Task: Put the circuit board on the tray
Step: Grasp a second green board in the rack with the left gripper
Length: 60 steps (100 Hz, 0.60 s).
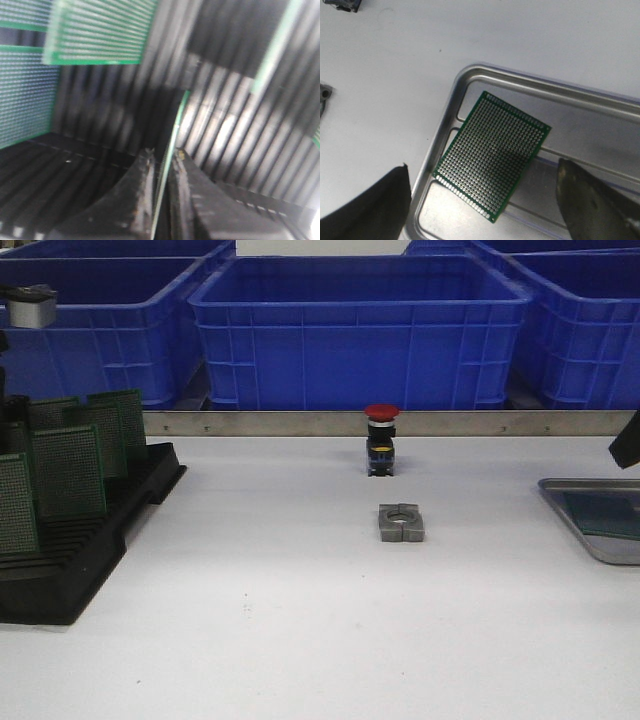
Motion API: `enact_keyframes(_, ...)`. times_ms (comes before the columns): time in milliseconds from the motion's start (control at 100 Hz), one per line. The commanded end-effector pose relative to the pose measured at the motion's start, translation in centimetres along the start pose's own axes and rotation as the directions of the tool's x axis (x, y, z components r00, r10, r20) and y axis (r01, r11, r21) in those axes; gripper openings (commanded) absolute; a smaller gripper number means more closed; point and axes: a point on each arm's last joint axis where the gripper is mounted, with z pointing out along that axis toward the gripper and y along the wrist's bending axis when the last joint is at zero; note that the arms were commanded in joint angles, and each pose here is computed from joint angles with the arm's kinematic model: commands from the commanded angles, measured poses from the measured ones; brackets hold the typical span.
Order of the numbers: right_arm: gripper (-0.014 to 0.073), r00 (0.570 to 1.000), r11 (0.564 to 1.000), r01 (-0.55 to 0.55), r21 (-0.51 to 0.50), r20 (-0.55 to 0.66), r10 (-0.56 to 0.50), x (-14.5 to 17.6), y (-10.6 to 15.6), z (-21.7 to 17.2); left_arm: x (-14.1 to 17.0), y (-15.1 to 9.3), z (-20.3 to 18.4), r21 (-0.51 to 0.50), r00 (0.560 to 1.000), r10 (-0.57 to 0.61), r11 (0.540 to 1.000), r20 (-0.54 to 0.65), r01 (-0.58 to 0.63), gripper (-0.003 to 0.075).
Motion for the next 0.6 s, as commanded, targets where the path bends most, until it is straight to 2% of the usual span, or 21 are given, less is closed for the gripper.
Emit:
enact_keyframes(0,0.0611,0.997,1.000,0.023,0.000,0.070,-0.023,-1.6,0.6,-2.0,-1.6,-0.1,-4.5,-0.127,0.993,-0.026,0.991,0.119,0.041,-0.0020)
enact_keyframes(210,0.0611,0.998,0.999,0.024,-0.024,0.061,-0.023,-1.5,0.8,-2.0,-1.9,-0.7,-7.4,-0.195,0.990,-0.006,0.980,0.140,0.033,-0.0020)
enact_keyframes(590,0.0611,0.998,0.998,0.026,-0.054,0.050,-0.023,-1.4,1.1,-2.0,-2.2,-3.3,-13.0,-0.322,0.987,0.040,0.947,0.155,0.012,-0.0019)
